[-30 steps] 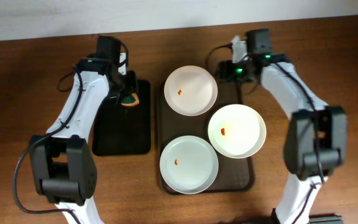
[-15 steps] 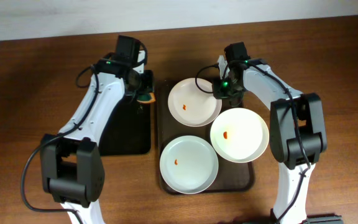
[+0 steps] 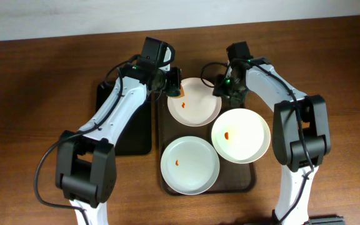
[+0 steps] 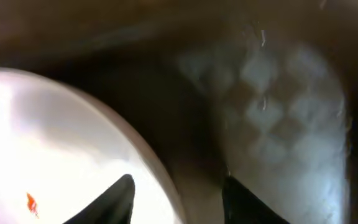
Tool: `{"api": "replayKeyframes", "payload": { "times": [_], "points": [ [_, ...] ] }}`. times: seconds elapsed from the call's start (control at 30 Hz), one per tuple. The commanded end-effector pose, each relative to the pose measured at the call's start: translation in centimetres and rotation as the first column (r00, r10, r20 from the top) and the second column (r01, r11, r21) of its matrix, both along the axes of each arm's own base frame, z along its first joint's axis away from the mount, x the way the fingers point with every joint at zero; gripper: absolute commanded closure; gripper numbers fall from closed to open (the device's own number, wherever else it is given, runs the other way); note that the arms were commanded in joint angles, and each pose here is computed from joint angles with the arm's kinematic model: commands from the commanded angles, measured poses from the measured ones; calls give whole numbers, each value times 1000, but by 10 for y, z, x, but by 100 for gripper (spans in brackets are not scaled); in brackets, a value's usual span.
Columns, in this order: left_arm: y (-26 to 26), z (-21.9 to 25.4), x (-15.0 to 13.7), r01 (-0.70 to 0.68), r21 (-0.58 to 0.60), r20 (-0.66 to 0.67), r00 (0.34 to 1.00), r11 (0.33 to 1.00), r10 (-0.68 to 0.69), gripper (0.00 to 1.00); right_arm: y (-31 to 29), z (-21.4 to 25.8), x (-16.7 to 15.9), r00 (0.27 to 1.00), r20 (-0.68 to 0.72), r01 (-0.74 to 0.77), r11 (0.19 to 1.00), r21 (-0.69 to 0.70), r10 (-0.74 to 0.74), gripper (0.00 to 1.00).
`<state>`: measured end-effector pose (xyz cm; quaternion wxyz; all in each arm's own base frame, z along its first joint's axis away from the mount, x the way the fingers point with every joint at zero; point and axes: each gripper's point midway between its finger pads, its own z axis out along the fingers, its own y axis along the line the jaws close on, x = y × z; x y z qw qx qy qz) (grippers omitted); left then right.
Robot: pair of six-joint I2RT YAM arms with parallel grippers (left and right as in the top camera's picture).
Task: Clean dirty plates on tray and stack at the side
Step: 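Scrub the top white plate with the sponge in the left gripper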
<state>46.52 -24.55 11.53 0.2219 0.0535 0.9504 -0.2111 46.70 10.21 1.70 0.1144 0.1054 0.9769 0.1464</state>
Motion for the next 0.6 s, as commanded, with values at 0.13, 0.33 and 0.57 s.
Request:
{"api": "replayKeyframes", "payload": {
  "times": [0.13,0.33,0.57],
  "points": [
    [-4,4,8,-35,-46,-5,999,998,35,100,-7,-6,3,968,71,-236,968,-83,242,80],
    [-7,6,12,-44,-61,9,999,997,44,100,-7,-15,-11,986,-93,142,989,30,-139,96],
    [-54,-49,15,29,-57,17,999,998,-28,100,-3,-15,-14,988,-102,117,992,41,-112,96]
  ]
}}
